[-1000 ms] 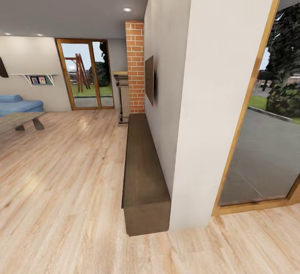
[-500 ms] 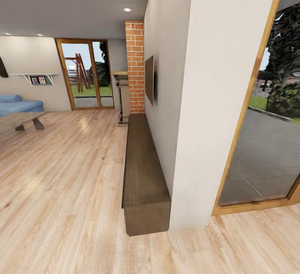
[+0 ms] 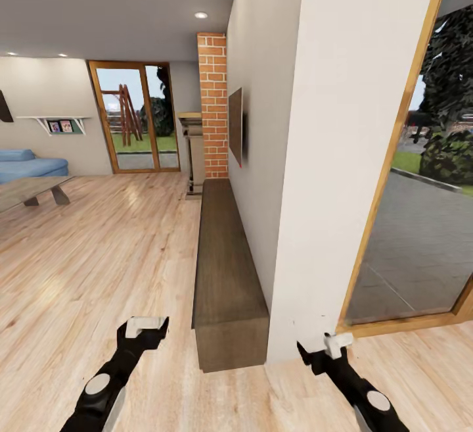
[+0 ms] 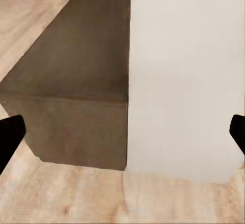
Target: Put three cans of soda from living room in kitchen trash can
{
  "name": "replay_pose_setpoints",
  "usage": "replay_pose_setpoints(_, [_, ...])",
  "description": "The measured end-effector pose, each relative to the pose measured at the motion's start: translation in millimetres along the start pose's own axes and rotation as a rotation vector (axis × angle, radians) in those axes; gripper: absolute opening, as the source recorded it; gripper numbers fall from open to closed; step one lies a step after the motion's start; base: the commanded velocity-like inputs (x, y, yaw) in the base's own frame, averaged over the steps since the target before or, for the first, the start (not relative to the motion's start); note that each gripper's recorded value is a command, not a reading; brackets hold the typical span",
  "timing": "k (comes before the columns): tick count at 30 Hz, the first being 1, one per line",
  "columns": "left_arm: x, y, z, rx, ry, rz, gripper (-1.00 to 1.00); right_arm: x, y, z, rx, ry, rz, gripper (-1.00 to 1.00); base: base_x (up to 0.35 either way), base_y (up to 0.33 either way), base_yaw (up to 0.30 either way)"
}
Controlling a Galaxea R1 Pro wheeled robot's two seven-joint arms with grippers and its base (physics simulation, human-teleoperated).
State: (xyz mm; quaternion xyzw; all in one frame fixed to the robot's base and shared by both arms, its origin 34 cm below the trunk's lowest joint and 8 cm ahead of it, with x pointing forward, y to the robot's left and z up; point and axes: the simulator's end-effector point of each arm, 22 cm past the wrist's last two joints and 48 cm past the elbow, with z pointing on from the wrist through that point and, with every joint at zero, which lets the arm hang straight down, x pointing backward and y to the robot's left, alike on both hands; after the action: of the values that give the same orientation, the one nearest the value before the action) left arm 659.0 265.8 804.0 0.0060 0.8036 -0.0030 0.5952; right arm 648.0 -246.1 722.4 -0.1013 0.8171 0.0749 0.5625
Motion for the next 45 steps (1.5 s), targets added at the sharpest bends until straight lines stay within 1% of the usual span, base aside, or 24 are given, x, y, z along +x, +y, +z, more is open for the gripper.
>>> replay_pose_setpoints(1, [-33.4,-1.1,-4.0,0.002,-0.059,0.003,1.00,-67.4,2.0,4.1,-0.014,-0.123,-0.031,1.00,0.000,0.000,0.000])
replay_pose_setpoints(2, [-45.2,-1.8,-6.2,0.003,-0.083,0.005,1.00,-86.4,2.9,1.3,-0.016,-0.156,-0.039,1.00,0.000,0.000,0.000])
replay_pose_setpoints(4, [-57.0,-3.2,-12.1,0.006,-0.111,0.008,1.00,-109.7,3.5,-7.9,-0.014,-0.192,-0.045,1.00,0.000,0.000,0.000])
replay_pose_setpoints(6, [-55.3,-3.9,-20.3,0.006,-0.116,0.010,1.00,-123.7,5.1,-20.9,-0.011,-0.212,-0.048,1.00,0.000,0.000,0.000])
replay_pose_setpoints(8, [-47.1,-4.5,-29.6,0.007,-0.112,0.011,1.00,-128.2,8.6,-35.8,-0.010,-0.221,-0.050,1.00,0.000,0.000,0.000])
replay_pose_setpoints(10, [-38.3,-5.0,-39.1,0.008,-0.114,0.012,1.00,-121.0,13.2,-50.0,-0.011,-0.212,-0.048,1.00,0.000,0.000,0.000])
replay_pose_setpoints(11, [-29.0,-4.8,-52.4,0.009,-0.135,0.014,1.00,-99.5,18.7,-66.5,-0.013,-0.179,-0.038,1.00,0.000,0.000,0.000])
replay_pose_setpoints(12, [-19.5,-4.6,-62.4,0.009,-0.145,0.014,1.00,-79.1,20.4,-74.7,-0.013,-0.154,-0.032,1.00,0.000,0.000,0.000])
replay_pose_setpoints(14, [-8.6,-4.0,-72.3,0.008,-0.150,0.017,1.00,-61.0,16.2,-80.2,0.001,-0.148,-0.028,1.00,0.000,0.000,0.000])
replay_pose_setpoints(16, [4.8,-3.3,-80.7,0.007,-0.145,0.018,1.00,-47.4,5.3,-85.7,0.028,-0.154,-0.026,1.00,0.000,0.000,0.000])
replay_pose_setpoints(17, [19.0,-1.4,-87.2,0.006,-0.138,0.022,1.00,-36.0,-10.4,-91.8,0.062,-0.158,-0.022,1.00,0.000,0.000,0.000])
replay_pose_setpoints(20, [39.4,2.0,-94.3,0.004,-0.131,0.029,1.00,-17.2,-35.9,-100.9,0.116,-0.146,-0.013,1.00,0.000,0.000,0.000])
replay_pose_setpoints(21, [52.6,4.1,-97.4,0.002,-0.122,0.031,1.00,-6.7,-48.6,-106.0,0.141,-0.135,-0.006,1.00,0.000,0.000,0.000])
replay_pose_setpoints(22, [53.3,4.1,-97.5,0.002,-0.122,0.032,1.00,-6.5,-49.0,-106.2,0.142,-0.134,-0.006,1.00,0.000,0.000,0.000])
replay_pose_setpoints(24, [68.7,6.0,-99.7,-0.001,-0.104,0.032,1.00,0.7,-57.9,-110.3,0.157,-0.127,0.000,1.00,0.000,0.000,0.000])
replay_pose_setpoints(25, [84.2,7.6,-101.9,-0.003,-0.083,0.032,1.00,5.8,-65.2,-114.3,0.164,-0.122,0.007,1.00,0.000,0.000,0.000])
replay_pose_setpoints(26, [90.6,8.2,-102.9,-0.004,-0.074,0.032,1.00,7.7,-68.7,-116.3,0.167,-0.121,0.010,1.00,0.000,0.000,0.000])
replay_pose_setpoints(27, [101.5,9.4,-105.0,-0.006,-0.060,0.031,1.00,11.3,-78.8,-122.2,0.175,-0.119,0.019,1.00,0.000,0.000,0.000])
replay_pose_setpoints(30, [111.4,9.6,-106.7,-0.006,-0.045,0.031,1.00,15.6,-90.6,-129.2,0.190,-0.116,0.032,1.00,0.000,0.000,0.000])
replay_pose_setpoints(32, [119.2,9.3,-107.9,-0.007,-0.030,0.031,1.00,27.4,-95.0,-132.2,0.199,-0.096,0.050,1.00,0.000,0.000,0.000])
replay_pose_setpoints(36, [128.5,9.0,-109.5,-0.007,-0.012,0.030,1.00,41.7,-96.0,-134.0,0.208,-0.073,0.076,1.00,0.000,0.000,0.033])
replay_pose_setpoints(45, [130.7,6.6,-110.2,-0.002,-0.010,0.038,1.00,45.0,-94.6,-134.2,0.211,-0.069,0.085,1.00,0.000,0.000,0.189])
